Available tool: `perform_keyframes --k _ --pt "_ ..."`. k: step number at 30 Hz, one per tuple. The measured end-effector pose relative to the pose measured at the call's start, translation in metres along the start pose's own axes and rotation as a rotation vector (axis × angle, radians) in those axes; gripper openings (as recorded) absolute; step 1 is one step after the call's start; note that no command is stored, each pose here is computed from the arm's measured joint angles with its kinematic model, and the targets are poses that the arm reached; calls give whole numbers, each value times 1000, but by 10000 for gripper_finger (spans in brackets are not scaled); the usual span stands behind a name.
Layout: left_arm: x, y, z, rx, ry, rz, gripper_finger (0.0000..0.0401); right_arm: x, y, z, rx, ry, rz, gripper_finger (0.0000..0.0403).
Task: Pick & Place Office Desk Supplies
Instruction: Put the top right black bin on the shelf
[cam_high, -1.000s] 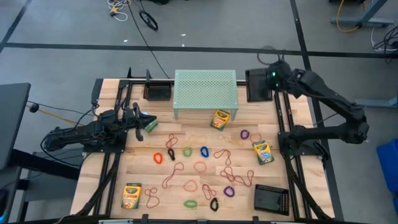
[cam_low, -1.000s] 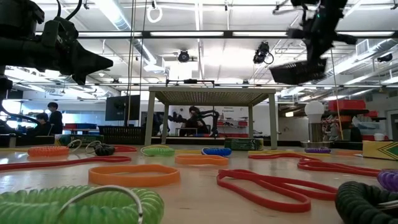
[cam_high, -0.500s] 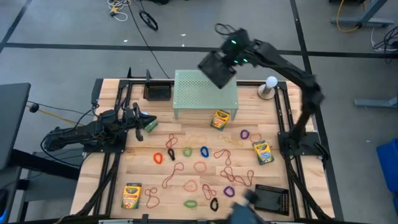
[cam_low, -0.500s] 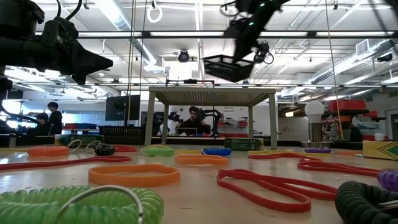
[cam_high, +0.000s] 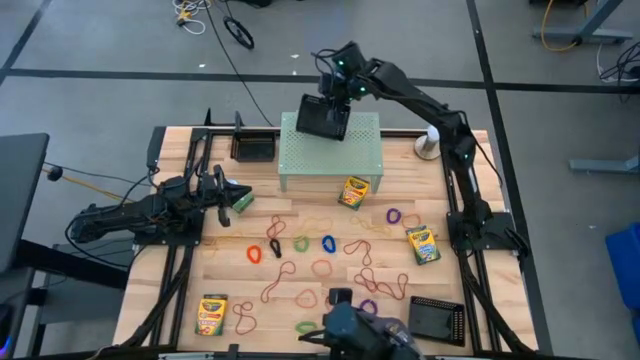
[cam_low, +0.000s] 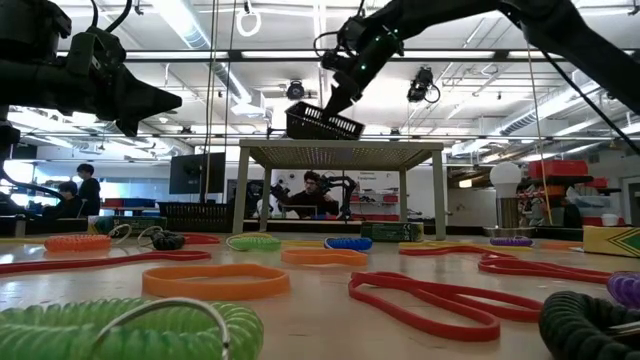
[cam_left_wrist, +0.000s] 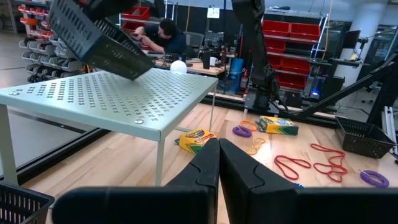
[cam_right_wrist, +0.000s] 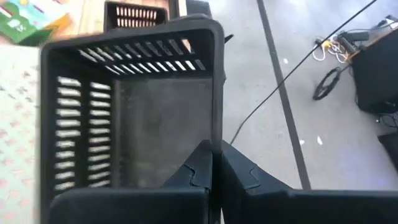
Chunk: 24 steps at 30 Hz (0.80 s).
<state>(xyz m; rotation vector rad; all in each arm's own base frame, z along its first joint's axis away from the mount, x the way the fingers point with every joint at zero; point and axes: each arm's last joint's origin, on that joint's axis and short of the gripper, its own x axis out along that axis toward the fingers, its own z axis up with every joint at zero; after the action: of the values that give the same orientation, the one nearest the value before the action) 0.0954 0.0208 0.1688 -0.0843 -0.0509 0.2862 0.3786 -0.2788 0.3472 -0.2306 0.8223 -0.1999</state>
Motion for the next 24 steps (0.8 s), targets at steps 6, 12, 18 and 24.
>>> perform_keyframes --k 6,12,18,24 --pt "0 0 0 0 0 0 11 11 5 5 -46 -32 1 11" --pt "0 0 0 0 0 0 11 25 11 11 -95 -80 2 18" --pt "0 0 0 0 1 -8 11 40 17 10 -125 -70 15 21" --pt "0 0 0 0 1 -7 11 43 22 16 -143 -99 9 23"
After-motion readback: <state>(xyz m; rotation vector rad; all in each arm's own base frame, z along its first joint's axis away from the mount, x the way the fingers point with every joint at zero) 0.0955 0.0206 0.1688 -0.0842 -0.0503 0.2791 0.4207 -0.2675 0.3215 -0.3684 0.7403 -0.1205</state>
